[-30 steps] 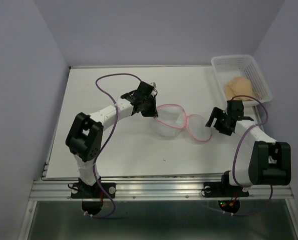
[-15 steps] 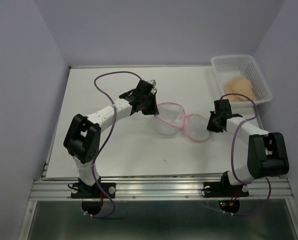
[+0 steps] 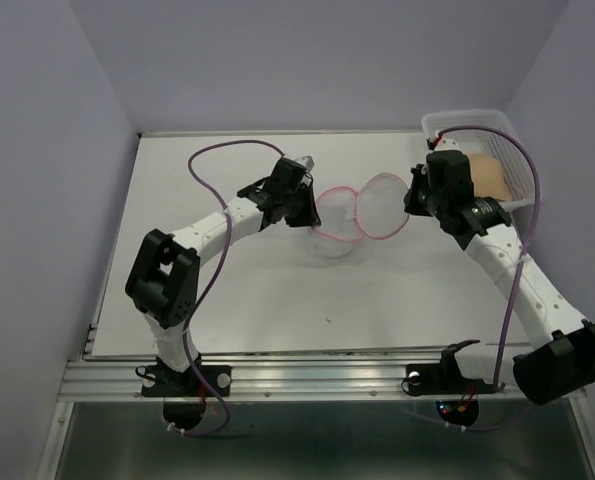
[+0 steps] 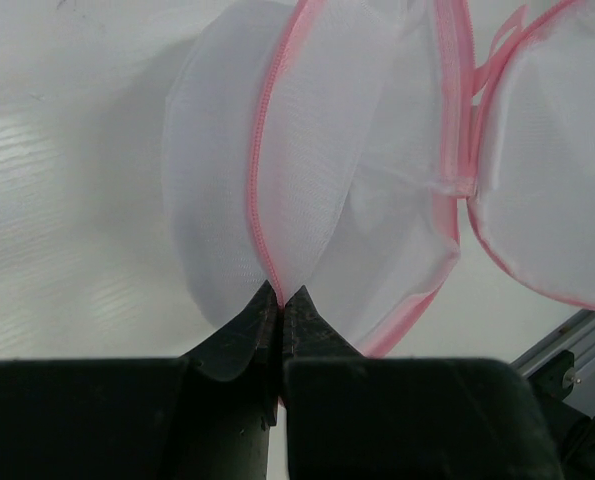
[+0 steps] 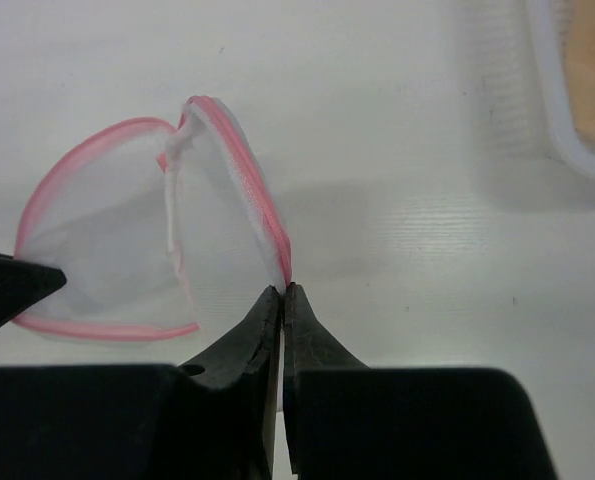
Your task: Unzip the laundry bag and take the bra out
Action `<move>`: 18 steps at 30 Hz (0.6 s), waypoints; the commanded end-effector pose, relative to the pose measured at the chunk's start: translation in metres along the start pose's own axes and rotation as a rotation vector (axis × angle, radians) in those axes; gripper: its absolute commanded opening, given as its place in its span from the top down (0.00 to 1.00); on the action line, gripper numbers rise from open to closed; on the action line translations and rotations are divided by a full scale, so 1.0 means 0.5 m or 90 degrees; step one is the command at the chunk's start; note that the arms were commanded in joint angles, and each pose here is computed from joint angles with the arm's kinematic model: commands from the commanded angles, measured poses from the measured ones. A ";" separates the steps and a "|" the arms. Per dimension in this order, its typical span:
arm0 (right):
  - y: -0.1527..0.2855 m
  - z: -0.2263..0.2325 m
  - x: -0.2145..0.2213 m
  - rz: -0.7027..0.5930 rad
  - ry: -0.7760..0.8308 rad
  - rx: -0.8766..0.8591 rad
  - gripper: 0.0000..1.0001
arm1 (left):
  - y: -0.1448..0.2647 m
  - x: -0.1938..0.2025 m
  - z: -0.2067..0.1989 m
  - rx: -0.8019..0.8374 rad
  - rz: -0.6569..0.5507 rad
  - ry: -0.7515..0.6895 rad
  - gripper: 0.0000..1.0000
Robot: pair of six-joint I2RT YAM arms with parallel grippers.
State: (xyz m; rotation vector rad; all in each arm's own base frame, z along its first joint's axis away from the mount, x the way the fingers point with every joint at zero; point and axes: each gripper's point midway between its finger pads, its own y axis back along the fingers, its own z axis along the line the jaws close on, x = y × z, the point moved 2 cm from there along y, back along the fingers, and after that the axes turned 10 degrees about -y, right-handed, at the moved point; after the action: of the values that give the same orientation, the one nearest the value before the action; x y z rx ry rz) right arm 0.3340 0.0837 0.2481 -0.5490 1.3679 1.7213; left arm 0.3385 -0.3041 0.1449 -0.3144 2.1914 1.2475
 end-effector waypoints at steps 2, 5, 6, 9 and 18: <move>0.032 0.081 -0.009 0.001 0.066 -0.027 0.99 | -0.015 -0.015 -0.031 0.045 -0.027 -0.009 0.90; 0.037 0.156 0.014 0.012 0.117 -0.069 0.99 | -0.023 -0.019 -0.034 0.050 -0.032 -0.006 0.90; 0.032 0.189 0.020 0.008 0.138 -0.069 0.99 | -0.028 -0.018 -0.033 0.049 -0.031 -0.001 0.90; 0.016 0.222 0.016 -0.011 0.181 -0.008 0.99 | -0.034 -0.017 -0.028 0.042 -0.034 0.008 0.90; 0.016 0.254 -0.024 -0.163 0.295 0.239 0.99 | -0.048 0.008 -0.012 0.031 -0.020 0.029 0.89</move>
State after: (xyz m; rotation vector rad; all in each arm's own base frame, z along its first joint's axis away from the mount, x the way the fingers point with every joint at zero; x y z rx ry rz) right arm 0.3515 0.2372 0.2558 -0.9173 1.7450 1.5182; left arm 0.3418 -0.3193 0.1255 -0.3258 2.2429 1.2054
